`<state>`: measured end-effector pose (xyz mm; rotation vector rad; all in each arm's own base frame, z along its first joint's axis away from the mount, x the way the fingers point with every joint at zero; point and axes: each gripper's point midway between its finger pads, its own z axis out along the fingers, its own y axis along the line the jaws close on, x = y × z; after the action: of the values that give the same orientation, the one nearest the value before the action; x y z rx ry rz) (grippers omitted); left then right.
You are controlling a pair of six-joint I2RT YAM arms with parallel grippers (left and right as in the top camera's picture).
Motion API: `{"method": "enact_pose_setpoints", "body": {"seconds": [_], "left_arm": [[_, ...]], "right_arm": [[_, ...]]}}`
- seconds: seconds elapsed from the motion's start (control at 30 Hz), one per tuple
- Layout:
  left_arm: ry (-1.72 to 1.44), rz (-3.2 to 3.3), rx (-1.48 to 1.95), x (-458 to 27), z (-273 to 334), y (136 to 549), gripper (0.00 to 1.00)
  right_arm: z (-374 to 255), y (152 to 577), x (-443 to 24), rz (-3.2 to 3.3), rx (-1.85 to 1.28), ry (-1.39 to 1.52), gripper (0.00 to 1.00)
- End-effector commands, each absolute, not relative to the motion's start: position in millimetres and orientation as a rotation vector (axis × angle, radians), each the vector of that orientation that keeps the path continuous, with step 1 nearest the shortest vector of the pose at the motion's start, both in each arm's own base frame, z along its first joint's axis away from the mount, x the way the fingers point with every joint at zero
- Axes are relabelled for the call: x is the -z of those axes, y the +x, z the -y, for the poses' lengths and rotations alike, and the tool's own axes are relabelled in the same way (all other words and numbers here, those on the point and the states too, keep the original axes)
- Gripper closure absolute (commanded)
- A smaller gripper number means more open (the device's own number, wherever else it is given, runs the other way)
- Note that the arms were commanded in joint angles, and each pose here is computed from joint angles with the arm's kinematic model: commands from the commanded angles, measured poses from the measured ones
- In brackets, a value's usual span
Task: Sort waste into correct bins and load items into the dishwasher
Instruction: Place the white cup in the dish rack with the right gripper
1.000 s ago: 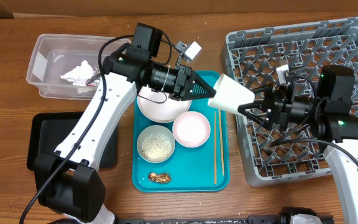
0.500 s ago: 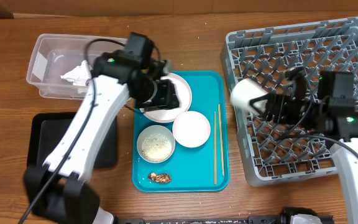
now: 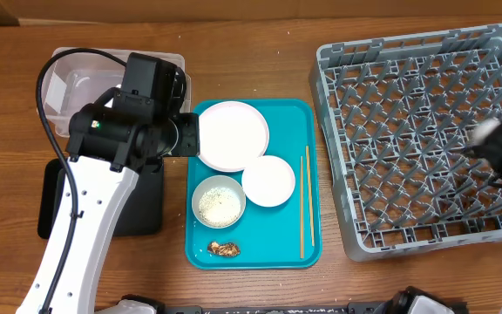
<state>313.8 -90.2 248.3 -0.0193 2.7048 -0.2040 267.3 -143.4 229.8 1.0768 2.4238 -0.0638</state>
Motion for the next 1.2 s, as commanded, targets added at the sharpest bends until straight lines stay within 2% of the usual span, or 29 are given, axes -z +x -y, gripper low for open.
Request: {"method": "enact_pose_setpoints", "body": {"seconds": [0.0,0.27,0.37,0.4,0.43,0.47,0.5,0.57,0.73,0.8,0.9,1.07,1.17], "left_arm": [[-0.039,-2.689,0.168,-251.8,85.8,315.9,0.51],[-0.039,-2.689,0.169,-251.8,85.9,315.9,0.50],[-0.038,-2.690,0.173,-251.8,86.5,315.8,0.51],[-0.038,-2.690,0.174,-251.8,86.6,315.7,0.50],[-0.038,-2.690,0.174,-251.8,86.6,315.7,0.50],[-0.038,-2.690,0.174,-251.8,86.5,315.7,0.50],[-0.038,-2.690,0.174,-251.8,86.5,315.7,0.48],[-0.038,-2.691,0.174,-251.7,86.5,315.8,0.43],[-0.038,-2.697,0.171,-251.0,86.0,314.5,0.36],[-0.038,-2.706,0.166,-249.9,85.3,312.4,0.28],[-0.039,-2.718,0.156,-248.5,83.9,309.9,0.23],[-0.040,-2.734,0.150,-246.8,82.7,306.4,0.22],[-0.041,-2.747,0.145,-245.5,81.9,303.4,0.22]], "right_arm": [[185.0,251.4,-214.0,-2.374,0.143,1.337,0.96],[204.0,247.2,-171.7,-2.460,0.119,1.489,0.96],[206.1,251.2,-161.8,-2.481,0.109,1.500,0.89],[205.8,253.0,-160.1,-2.483,0.098,1.499,0.80],[205.3,255.2,-158.0,-2.486,0.082,1.499,0.66],[202.5,258.6,-156.4,-2.489,0.046,1.495,0.32],[201.8,259.3,-156.4,-2.489,0.038,1.494,0.23],[199.5,261.8,-156.6,-2.487,0.010,1.489,0.11],[188.1,270.0,-157.5,-2.488,-0.106,1.466,0.12],[178.9,276.7,-160.4,-2.497,-0.191,1.414,0.14],[159.9,289.2,-172.9,-2.494,-0.340,1.286,0.14],[110.7,311.9,-211.4,-2.479,-0.482,0.932,0.16],[51.7,323.1,-236.8,-2.501,-0.522,0.591,0.16]]}}
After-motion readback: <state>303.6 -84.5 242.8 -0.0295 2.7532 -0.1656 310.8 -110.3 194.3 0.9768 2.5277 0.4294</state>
